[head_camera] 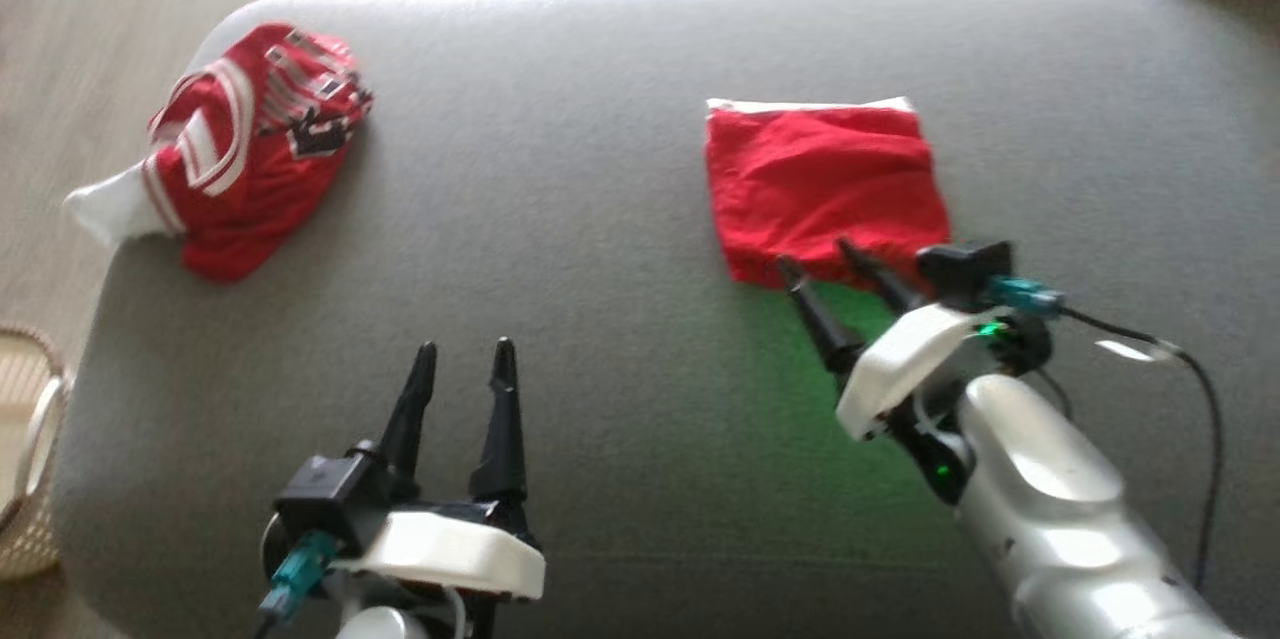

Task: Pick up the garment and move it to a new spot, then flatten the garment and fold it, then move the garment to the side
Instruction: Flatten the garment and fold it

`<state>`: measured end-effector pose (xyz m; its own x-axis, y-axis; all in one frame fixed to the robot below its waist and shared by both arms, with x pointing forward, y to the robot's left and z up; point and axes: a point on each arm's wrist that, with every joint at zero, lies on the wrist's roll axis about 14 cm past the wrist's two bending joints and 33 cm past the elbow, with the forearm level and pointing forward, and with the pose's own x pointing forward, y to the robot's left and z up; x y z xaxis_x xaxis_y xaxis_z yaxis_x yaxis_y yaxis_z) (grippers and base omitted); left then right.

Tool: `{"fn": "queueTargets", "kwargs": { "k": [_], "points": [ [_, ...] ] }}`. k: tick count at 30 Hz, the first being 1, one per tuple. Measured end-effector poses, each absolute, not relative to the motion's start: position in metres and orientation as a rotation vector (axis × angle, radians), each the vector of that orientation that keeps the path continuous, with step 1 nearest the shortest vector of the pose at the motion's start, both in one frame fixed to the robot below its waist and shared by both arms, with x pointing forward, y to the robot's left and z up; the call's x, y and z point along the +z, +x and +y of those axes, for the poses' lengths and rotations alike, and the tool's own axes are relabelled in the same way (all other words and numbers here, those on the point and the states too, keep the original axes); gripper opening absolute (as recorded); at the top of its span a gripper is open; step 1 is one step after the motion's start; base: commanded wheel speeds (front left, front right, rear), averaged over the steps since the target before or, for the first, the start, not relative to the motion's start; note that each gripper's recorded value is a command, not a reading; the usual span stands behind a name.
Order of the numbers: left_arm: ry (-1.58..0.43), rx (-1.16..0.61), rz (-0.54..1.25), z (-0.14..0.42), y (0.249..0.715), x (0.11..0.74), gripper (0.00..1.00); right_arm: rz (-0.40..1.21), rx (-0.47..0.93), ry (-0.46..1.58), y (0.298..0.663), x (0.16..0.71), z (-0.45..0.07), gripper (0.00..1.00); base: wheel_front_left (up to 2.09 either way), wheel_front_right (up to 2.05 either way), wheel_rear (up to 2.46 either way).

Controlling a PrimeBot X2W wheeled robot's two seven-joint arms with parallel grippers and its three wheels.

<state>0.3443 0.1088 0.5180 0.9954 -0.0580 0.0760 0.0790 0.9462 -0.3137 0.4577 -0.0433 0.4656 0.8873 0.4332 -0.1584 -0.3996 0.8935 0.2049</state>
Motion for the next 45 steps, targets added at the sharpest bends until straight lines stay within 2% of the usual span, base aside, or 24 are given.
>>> {"fn": "queueTargets", "kwargs": {
  "k": [5, 12, 18, 28, 45],
  "points": [
    [-0.326, -0.083, -0.095, 0.107, 0.349, 0.527, 1.0, 0.028, 0.271, 0.168, 0.458, 0.504, -0.108, 1.0, 0.0, 0.0, 0.0],
    [-0.315, -0.092, -0.116, 0.107, 0.354, 0.533, 1.0, -0.06, 0.097, 0.1, 0.414, 0.508, -0.172, 1.0, 0.0, 0.0, 0.0],
    [-0.267, -0.06, -0.09, 0.119, 0.351, 0.521, 1.0, -0.091, 0.068, 0.104, 0.388, 0.512, -0.179, 1.0, 0.0, 0.0, 0.0],
    [-0.26, -0.031, -0.054, 0.128, 0.335, 0.508, 1.0, -0.113, 0.111, 0.093, 0.363, 0.518, -0.164, 1.0, 0.0, 0.0, 0.0],
    [-0.228, -0.031, -0.016, 0.132, 0.325, 0.493, 1.0, -0.125, 0.147, 0.071, 0.36, 0.522, -0.153, 1.0, 0.0, 0.0, 0.0]
  ]
}}
